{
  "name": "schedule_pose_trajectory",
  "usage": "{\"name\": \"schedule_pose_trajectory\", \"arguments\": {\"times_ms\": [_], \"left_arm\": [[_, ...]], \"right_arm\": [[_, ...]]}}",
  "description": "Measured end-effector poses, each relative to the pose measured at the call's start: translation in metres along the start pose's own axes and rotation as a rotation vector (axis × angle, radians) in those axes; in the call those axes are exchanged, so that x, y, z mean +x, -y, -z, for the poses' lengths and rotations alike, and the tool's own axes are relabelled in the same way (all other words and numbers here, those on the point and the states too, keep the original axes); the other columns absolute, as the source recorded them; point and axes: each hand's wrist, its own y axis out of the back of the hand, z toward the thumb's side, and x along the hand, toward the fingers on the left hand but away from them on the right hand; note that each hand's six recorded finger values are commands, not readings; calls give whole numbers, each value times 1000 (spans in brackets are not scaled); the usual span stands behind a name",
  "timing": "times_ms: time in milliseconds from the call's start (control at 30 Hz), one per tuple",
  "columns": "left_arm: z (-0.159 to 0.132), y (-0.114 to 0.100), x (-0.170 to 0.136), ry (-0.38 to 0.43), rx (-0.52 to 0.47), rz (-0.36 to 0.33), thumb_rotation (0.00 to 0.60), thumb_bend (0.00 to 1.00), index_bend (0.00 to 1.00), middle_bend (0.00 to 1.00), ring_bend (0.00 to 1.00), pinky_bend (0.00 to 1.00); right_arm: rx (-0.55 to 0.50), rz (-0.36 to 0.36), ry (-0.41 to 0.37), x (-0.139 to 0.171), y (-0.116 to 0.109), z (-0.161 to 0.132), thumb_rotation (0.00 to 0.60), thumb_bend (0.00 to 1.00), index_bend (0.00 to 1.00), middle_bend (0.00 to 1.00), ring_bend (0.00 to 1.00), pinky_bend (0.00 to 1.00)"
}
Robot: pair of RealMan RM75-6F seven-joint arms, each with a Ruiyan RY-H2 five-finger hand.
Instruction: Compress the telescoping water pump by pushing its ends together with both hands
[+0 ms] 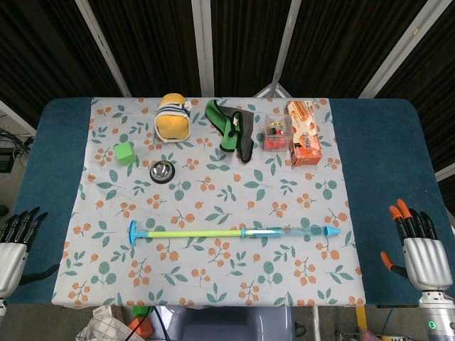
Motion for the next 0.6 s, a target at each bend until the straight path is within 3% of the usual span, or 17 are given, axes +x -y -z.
{"name": "schedule_pose_trajectory", "arguments": {"times_ms": [600], "left_arm": [[-18, 11, 26, -15, 14, 61, 600, 157, 92, 0, 0, 0]], "right_arm": [[-5, -55, -45, -3, 11, -15, 600, 307, 0, 0, 0, 0]]}}
